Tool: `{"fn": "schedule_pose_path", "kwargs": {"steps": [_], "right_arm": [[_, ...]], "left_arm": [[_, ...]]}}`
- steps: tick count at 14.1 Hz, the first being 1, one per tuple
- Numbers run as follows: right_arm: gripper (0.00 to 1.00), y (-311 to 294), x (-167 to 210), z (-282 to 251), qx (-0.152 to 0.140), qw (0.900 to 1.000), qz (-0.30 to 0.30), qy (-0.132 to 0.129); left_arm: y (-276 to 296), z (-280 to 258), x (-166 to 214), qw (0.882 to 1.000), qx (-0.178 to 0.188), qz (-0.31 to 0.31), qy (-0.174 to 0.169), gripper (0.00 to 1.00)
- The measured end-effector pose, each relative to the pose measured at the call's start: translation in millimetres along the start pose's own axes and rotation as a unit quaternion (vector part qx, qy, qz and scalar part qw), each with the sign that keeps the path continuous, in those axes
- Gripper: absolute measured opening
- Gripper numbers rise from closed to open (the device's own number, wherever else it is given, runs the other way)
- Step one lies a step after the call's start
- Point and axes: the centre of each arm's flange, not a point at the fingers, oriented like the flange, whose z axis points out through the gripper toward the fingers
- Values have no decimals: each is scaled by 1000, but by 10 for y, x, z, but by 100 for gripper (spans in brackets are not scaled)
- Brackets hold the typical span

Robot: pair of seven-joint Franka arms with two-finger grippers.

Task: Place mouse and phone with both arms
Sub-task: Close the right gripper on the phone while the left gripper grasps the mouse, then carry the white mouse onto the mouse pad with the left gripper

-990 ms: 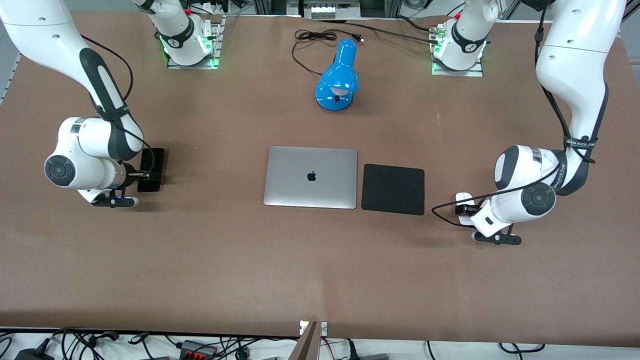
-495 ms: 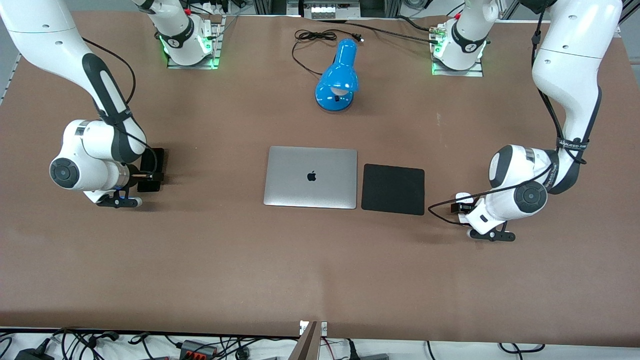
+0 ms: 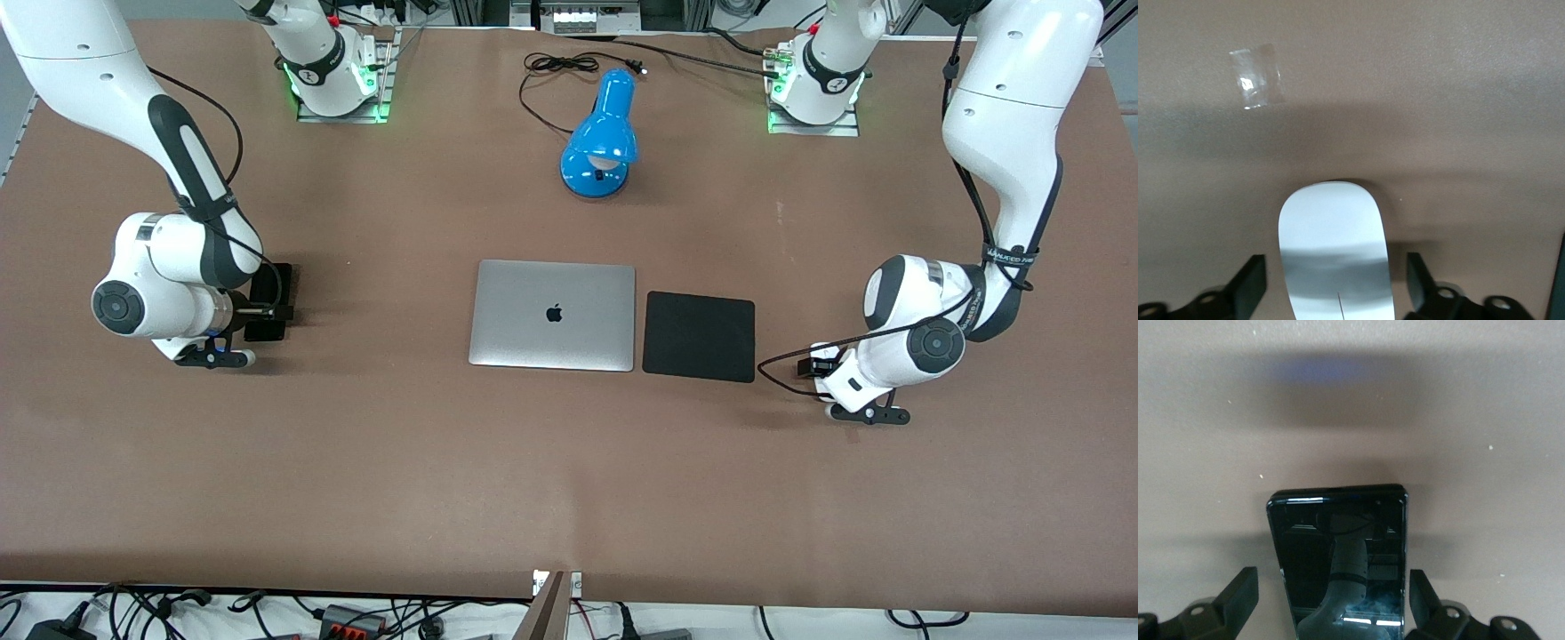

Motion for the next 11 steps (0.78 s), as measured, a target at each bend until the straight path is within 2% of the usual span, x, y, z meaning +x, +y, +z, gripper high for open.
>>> {"fn": "schedule_pose_path", "kwargs": {"steps": [1, 4, 8, 11], "right_arm": [[100, -2, -15, 24, 0, 1000, 0, -3], [100, -4, -56, 66, 0, 1000, 0, -8], [100, -6, -82, 69, 0, 1000, 0, -4], [100, -13, -126, 172, 0, 1000, 0, 13]], "left_arm": [[0, 0, 0, 1000, 0, 0, 0, 88], [1, -1, 0, 1000, 0, -1, 0, 68], [8, -58, 22, 1000, 0, -1, 6, 63], [136, -200, 29, 1000, -2, -2, -1, 63]]}}
